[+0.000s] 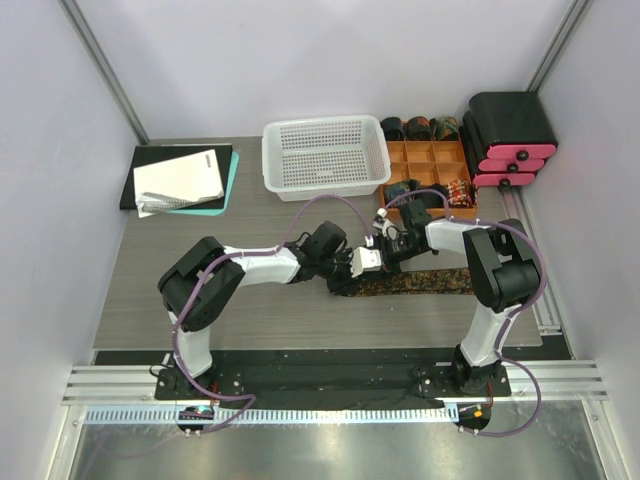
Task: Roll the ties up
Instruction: Roll the tie at the center of the board.
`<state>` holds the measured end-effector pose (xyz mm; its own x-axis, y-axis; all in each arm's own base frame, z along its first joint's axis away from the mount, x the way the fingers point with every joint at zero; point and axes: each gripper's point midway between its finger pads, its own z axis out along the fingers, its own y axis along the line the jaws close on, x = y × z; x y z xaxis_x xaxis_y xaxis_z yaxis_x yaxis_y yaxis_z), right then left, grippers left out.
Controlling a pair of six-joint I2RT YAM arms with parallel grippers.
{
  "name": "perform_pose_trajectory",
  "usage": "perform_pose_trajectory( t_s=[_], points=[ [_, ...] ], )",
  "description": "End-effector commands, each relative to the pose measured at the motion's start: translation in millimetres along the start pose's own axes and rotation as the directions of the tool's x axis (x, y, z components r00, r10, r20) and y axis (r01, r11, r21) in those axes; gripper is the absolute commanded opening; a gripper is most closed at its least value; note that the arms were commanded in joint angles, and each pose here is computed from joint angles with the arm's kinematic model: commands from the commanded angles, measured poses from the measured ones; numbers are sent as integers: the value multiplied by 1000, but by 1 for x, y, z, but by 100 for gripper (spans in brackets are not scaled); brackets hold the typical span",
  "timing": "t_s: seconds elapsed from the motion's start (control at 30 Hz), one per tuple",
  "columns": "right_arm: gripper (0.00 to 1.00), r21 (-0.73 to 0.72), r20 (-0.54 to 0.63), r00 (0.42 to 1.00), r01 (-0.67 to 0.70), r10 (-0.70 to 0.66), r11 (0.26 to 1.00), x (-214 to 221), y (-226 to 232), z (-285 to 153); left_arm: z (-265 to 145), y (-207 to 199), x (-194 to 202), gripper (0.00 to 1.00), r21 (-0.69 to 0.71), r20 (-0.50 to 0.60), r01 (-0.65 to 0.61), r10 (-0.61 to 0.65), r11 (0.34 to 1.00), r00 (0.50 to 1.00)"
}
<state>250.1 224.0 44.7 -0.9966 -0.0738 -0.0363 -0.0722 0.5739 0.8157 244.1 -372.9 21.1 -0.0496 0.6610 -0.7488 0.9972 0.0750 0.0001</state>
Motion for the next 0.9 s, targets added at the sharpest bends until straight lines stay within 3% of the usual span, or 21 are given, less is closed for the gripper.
perform_pose_trajectory(
  t_s=[0.0, 0.13, 0.27, 0.4, 0.47, 0.6, 0.63, 0.77, 0.83, 0.87],
  points=[
    [2, 35, -7, 999, 37, -36, 999, 2, -9, 2, -2, -28, 83, 42, 48, -266, 95, -79, 994, 961],
    [1, 104, -23, 999, 40, -38, 994, 8, -30, -3, -12, -13, 72, 51, 21, -237, 107, -99, 994, 967],
    [1, 141, -36, 999, 38, -33, 989, 9, -49, -6, -35, 1, 33, 71, 20, -121, 101, -98, 995, 988],
    [1, 177, -41, 998, 61, -54, 982, 8, -64, -6, -56, 8, 5, 81, -18, -44, 68, -69, 998, 997],
    [1, 185, -44, 998, 46, -39, 982, 8, -71, -6, -64, 9, -3, 99, -39, -8, 66, -67, 997, 998],
    [1, 197, -51, 998, 37, -28, 980, 9, -76, -4, -85, 3, -25, 100, -82, 111, 59, -50, 995, 993],
    [1, 196, -51, 998, 34, -25, 980, 9, -76, -3, -88, 9, -42, 100, -115, 191, 42, -20, 992, 981],
    [1, 189, -48, 999, 22, -14, 982, 8, -75, -1, -86, 6, -49, 100, -123, 294, 103, -63, 987, 954],
    [1, 185, -47, 999, 23, -14, 982, 8, -74, 1, -75, 5, -45, 100, -64, 256, 116, -96, 991, 962],
    [1, 183, -45, 999, 18, -10, 983, 9, -73, 2, -72, -5, -29, 100, 5, 170, 140, -138, 990, 976]
  ],
)
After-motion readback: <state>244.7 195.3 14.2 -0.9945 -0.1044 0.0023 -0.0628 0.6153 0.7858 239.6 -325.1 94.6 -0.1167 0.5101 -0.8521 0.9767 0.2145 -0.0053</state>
